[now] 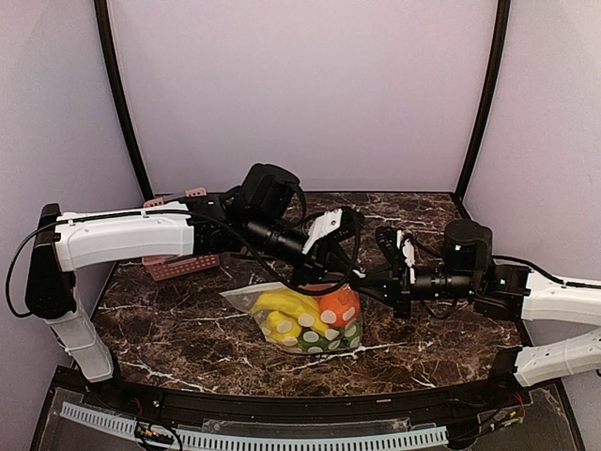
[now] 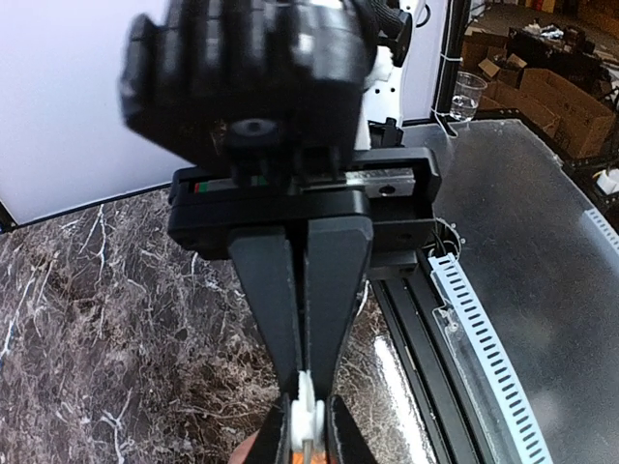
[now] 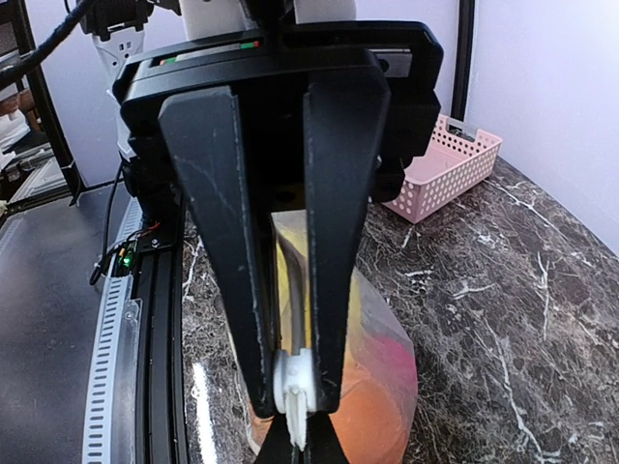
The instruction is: Open the zip-top bag and remove the fake food
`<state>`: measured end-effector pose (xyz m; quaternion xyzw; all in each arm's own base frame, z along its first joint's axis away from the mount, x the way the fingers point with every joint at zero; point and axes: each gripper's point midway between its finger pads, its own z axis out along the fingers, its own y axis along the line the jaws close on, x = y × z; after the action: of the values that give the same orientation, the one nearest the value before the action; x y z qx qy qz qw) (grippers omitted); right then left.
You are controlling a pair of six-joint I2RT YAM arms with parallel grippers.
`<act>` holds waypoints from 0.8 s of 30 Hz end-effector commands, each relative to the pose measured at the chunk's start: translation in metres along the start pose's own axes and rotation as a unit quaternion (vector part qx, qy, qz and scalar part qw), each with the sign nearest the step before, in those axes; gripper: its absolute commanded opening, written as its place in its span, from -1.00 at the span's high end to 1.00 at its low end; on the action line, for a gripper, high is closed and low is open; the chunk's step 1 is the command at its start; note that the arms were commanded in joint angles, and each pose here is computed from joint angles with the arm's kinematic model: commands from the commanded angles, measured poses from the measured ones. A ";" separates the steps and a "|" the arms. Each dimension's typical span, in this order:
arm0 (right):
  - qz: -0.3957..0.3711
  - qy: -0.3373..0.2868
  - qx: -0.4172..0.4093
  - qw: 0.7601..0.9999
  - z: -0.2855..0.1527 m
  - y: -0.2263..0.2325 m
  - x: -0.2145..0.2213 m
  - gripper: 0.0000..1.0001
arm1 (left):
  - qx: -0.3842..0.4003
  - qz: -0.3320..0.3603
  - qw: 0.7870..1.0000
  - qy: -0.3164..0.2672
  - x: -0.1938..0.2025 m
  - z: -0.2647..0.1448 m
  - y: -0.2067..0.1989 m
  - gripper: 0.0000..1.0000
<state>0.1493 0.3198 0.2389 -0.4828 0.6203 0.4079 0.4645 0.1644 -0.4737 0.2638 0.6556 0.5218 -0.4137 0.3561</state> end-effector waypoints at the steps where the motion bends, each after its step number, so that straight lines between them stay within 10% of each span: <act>1: -0.017 -0.033 0.018 0.999 -0.008 -0.001 -0.020 1.00 | 0.003 -0.003 1.000 -0.003 -0.005 -0.008 -0.008 0.85; 24: 0.029 -0.051 0.162 0.985 -0.048 -0.040 -0.007 1.00 | -0.093 -0.062 0.994 0.016 0.051 -0.063 0.001 0.89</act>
<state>0.1599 0.2880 0.2406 -0.4207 0.6539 0.3655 0.5117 0.1747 -0.4283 0.2527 0.6159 0.5587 -0.3947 0.3909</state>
